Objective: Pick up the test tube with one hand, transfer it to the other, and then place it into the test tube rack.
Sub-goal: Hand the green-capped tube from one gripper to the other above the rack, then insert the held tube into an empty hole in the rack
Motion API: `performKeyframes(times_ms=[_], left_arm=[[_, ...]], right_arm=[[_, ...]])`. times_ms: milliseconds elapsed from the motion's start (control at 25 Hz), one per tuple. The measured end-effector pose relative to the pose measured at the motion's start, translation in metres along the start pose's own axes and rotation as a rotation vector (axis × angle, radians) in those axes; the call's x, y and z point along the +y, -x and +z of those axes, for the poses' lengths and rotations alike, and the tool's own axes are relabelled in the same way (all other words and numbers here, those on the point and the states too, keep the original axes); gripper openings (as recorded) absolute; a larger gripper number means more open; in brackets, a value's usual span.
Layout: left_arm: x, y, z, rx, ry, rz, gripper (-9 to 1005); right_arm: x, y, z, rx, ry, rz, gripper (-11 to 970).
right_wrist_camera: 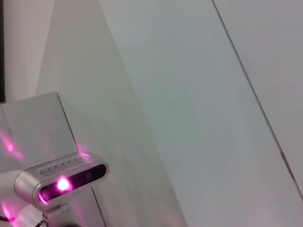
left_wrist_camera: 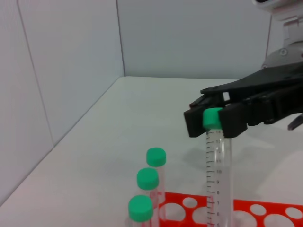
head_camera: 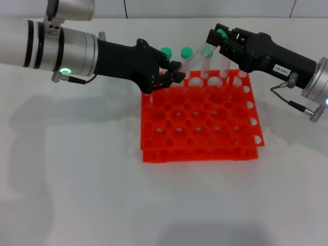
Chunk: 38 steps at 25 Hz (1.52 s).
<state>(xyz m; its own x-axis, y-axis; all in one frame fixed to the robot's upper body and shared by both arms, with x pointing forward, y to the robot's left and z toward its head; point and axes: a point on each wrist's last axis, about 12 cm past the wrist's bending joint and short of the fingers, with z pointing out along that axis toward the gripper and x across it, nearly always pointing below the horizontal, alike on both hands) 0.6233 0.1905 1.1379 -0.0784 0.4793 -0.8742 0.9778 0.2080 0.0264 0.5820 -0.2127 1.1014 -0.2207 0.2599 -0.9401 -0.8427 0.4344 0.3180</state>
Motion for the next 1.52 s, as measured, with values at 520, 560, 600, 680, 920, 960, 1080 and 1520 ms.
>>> performKeyframes(times_ms=[520,560,600,680,920,960,1080,1520], left_arm=[[0.001,0.017,0.005,0.047,0.006,-0.106,388],[0.002,0.019,0.004,0.049,0.009,-0.111,435],[0.002,0.022,0.003,0.051,0.012,-0.116,481],[0.004,0.028,-0.005,0.051,0.028,-0.123,574],[-0.001,0.049,-0.05,0.045,0.092,-0.143,792],[-0.005,0.052,-0.061,0.042,0.122,-0.147,800],[-0.022,0.047,-0.091,0.033,0.217,-0.166,822],[-0.1,-0.038,-0.146,-0.152,0.356,-0.239,874]], right_arm=[[-0.001,0.002,0.0,-0.002,0.0,-0.008,259],[-0.001,0.001,0.0,-0.001,-0.002,-0.008,259],[-0.001,0.001,-0.001,-0.001,-0.004,-0.008,259],[-0.001,0.001,-0.002,0.002,-0.005,-0.01,259],[-0.004,0.005,-0.005,0.016,0.0,-0.037,259],[-0.004,0.006,-0.005,0.02,0.003,-0.043,259],[-0.005,0.009,-0.004,0.045,0.016,-0.068,259],[-0.007,0.033,0.022,0.17,0.082,-0.166,258]])
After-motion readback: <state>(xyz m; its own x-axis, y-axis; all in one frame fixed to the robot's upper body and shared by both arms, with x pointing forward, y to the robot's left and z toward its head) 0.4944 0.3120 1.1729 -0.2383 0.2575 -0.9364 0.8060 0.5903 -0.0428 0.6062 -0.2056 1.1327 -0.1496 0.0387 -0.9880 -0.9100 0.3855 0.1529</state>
